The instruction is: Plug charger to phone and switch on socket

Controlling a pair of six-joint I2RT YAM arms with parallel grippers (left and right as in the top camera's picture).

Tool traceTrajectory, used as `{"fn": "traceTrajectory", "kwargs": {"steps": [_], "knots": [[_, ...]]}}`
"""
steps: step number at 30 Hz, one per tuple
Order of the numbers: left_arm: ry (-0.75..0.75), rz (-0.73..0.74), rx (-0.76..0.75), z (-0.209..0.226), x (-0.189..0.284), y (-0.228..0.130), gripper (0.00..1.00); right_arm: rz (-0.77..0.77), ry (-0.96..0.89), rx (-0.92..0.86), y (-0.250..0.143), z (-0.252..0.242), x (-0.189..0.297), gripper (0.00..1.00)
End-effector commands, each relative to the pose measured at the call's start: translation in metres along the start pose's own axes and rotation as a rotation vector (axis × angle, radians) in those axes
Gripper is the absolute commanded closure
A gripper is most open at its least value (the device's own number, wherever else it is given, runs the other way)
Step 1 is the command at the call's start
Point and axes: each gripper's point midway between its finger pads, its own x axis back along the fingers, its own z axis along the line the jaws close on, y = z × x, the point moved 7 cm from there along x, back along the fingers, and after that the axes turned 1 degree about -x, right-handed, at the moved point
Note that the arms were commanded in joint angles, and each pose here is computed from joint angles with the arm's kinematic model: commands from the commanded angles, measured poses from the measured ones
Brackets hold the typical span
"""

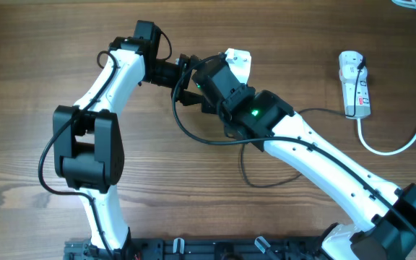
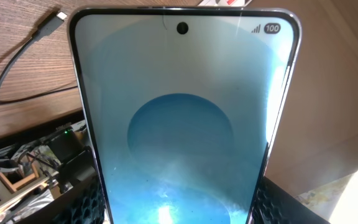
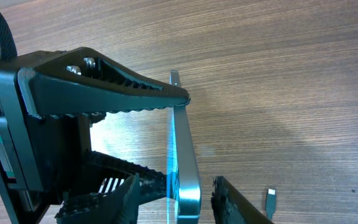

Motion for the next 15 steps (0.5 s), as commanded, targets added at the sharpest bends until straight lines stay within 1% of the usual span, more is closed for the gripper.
{"fn": "traceTrajectory", "kwargs": {"steps": [1,9,15], "knots": [[-0.027,0.040,-0.032,-0.009,0.000,-0.017,0.33,-0.026,-0.008,-0.014,0.005,0.003,0.000,0.62],[-0.029,0.052,-0.037,-0.010,-0.002,-0.019,0.33,-0.020,-0.012,-0.012,0.004,0.003,-0.001,0.62],[-0.031,0.055,-0.042,-0.010,-0.002,-0.020,0.33,0.001,-0.034,0.000,-0.002,0.003,-0.013,0.63]]}}
